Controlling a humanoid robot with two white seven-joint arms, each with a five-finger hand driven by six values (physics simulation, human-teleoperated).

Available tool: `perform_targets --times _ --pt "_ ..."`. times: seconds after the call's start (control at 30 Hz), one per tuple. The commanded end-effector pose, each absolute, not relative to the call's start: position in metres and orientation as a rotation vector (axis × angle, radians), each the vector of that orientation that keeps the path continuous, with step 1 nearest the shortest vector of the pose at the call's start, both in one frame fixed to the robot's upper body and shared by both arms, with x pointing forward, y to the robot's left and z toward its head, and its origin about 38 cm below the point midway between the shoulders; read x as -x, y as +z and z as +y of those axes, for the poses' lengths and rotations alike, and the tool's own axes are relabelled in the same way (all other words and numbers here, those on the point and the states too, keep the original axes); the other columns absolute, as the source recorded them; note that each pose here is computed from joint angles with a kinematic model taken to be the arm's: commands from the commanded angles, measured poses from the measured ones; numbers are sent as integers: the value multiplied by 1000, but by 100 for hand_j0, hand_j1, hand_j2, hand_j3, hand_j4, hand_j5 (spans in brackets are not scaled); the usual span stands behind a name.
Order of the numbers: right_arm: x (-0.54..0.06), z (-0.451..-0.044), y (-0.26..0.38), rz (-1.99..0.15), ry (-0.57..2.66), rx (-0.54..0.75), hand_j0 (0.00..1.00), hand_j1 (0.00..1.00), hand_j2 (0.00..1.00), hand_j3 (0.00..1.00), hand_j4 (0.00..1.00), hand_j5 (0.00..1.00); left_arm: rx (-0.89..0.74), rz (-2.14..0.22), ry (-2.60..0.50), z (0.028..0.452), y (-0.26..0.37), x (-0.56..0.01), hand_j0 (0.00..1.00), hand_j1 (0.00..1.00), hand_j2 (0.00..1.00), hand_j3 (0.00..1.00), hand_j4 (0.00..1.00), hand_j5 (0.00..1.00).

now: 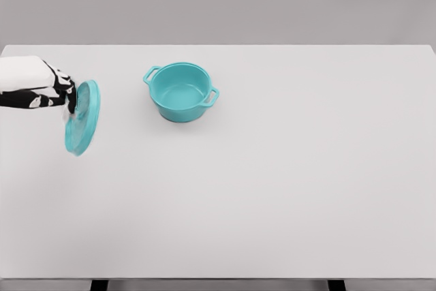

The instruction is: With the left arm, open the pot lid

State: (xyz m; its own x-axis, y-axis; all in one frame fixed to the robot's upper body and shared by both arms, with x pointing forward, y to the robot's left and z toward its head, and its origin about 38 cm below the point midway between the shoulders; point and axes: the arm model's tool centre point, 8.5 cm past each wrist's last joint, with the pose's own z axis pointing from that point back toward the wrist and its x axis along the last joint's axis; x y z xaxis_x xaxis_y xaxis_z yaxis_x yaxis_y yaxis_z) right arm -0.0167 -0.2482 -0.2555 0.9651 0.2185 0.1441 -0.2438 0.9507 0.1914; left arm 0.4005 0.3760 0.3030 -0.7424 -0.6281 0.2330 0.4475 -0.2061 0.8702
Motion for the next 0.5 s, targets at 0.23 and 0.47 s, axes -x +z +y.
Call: perform_targets --times 0.23,0.47 --pt "17 -248 -256 -121 236 -210 100 100 100 100 100 100 -215 -1433 -1998 364 318 -401 100 100 100 100 100 100" --pt "17 -248 -256 -123 236 -210 100 100 100 100 100 100 170 -1669 -1928 284 296 -388 100 100 100 100 100 100"
